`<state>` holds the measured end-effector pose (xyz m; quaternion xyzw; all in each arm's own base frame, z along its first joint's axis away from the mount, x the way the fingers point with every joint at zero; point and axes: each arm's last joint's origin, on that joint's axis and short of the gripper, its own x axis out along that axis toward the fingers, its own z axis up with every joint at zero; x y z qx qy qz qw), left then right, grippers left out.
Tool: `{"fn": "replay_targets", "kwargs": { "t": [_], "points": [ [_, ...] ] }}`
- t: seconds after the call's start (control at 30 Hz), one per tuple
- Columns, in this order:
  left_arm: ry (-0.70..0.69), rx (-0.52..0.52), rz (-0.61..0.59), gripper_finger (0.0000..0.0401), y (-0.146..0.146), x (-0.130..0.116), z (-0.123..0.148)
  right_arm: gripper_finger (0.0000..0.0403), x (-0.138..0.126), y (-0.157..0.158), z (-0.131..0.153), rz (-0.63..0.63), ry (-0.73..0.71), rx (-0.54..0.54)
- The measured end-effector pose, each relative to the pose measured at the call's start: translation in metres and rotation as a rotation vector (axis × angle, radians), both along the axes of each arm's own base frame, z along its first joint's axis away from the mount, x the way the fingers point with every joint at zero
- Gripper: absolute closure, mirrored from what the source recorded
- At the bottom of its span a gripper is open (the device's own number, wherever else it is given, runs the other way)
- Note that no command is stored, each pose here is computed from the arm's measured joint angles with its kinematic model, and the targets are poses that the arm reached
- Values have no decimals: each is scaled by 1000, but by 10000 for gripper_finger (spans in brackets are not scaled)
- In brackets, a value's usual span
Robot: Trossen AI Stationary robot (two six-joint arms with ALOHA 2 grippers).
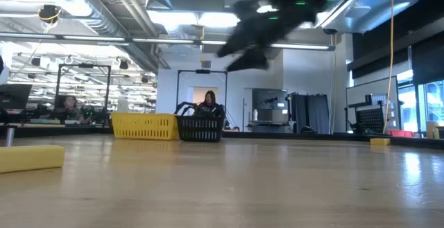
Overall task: Sort & place blocks by color
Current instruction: Put the top yellow block into the red basket
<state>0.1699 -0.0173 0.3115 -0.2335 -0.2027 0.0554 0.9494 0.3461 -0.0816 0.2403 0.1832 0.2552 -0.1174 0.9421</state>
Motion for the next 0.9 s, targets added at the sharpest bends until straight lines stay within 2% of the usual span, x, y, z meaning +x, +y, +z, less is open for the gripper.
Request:
{"fn": "replay_targets", "kwargs": {
  "t": [0.17, 0.27, 0.37, 0.57, 0.67, 0.9],
  "points": [
    [7, 26, 2, 128, 0, 0, 0, 126, -69, 38, 0, -47, -212, 117],
    [32, 67, -3, 128, -1, 1, -2, 125, -99, 54, 5, -58, -361, 160],
    [81, 93, 2, 128, -1, 2, -6, 125, -119, 66, 17, -35, -491, 151],
    [193, 113, -11, 128, -2, 5, -16, 125, -133, 79, 39, 81, -576, -19],
    [194, 118, -26, 129, -2, 5, -17, 125, -133, 83, 46, 117, -591, -83],
    [184, 117, -28, 129, -2, 5, -16, 125, -132, 84, 49, 116, -596, -70]
  ]
}}
